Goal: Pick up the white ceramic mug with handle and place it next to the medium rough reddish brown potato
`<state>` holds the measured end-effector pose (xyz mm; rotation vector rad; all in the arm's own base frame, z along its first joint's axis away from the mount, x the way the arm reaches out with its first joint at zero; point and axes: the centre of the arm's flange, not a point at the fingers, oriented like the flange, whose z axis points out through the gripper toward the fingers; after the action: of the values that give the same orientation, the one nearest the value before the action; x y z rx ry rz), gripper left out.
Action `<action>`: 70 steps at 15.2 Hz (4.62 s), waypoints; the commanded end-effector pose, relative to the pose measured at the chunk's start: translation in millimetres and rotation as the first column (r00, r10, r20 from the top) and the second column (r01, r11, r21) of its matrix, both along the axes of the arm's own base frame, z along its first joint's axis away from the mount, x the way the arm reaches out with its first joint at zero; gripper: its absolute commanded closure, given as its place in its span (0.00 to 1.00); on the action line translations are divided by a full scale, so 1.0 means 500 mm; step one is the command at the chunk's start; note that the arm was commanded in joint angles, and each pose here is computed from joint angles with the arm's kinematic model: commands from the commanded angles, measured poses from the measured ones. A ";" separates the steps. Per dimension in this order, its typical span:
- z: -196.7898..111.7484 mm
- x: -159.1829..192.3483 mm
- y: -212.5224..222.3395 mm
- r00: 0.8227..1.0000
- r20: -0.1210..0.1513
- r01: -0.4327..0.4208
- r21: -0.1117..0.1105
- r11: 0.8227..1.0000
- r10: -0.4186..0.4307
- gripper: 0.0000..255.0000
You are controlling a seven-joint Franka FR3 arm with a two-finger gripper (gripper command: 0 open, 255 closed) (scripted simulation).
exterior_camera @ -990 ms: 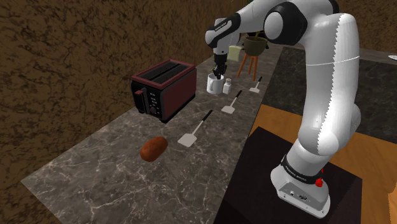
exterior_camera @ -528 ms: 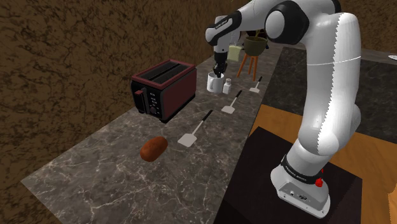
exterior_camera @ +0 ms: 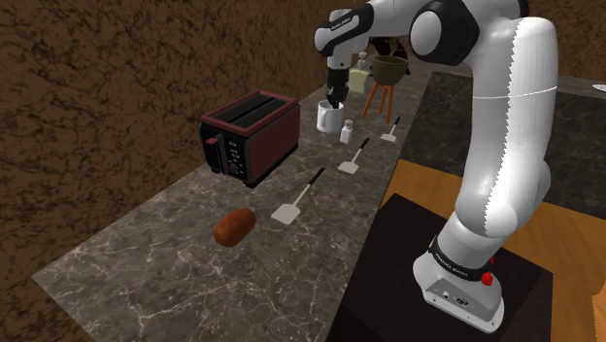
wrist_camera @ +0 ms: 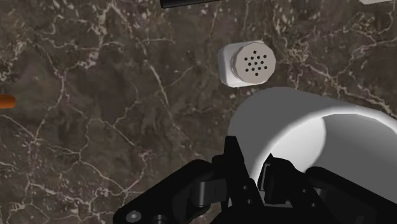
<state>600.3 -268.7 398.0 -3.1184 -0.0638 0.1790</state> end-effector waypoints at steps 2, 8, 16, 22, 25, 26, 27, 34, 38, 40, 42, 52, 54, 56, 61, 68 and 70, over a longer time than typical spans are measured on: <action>0.034 0.002 -0.002 1.000 0.000 0.000 0.000 1.000 0.000 1.00; 0.097 0.002 -0.002 1.000 0.000 0.000 0.000 1.000 0.000 1.00; 0.181 0.002 -0.002 1.000 0.000 0.000 0.000 1.000 0.000 1.00; 0.242 0.002 -0.002 1.000 0.000 0.000 0.000 1.000 0.000 1.00; 0.242 -0.029 0.071 1.000 0.000 0.000 0.000 1.000 0.000 1.00; 0.242 -0.039 0.095 1.000 0.000 0.000 0.000 1.000 0.000 1.00; 0.242 -0.050 0.120 1.000 0.000 0.000 0.000 1.000 0.000 1.00; 0.243 -0.122 0.290 1.000 0.000 0.000 0.000 1.000 0.000 1.00; 0.243 -0.164 0.387 1.000 0.000 0.000 0.000 1.000 0.000 1.00; 0.243 -0.184 0.435 1.000 0.000 0.000 0.000 1.000 0.000 1.00; 0.243 -0.205 0.484 1.000 0.000 0.000 0.000 1.000 0.000 1.00; 0.244 -0.309 0.727 1.000 0.000 0.000 0.000 1.000 0.000 1.00; 0.244 -0.329 0.775 1.000 0.000 0.000 0.000 1.000 0.000 1.00; 0.245 -0.350 0.824 1.000 0.000 0.000 0.000 1.000 0.000 1.00; 0.245 -0.402 0.945 1.000 0.000 0.000 0.000 1.000 0.000 1.00; 0.245 -0.474 1.115 1.000 0.000 0.000 0.000 1.000 0.000 1.00; 0.246 -0.495 1.164 1.000 0.000 0.000 0.000 1.000 0.000 1.00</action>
<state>356.9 300.6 521.8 -3.1192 -0.0659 0.1793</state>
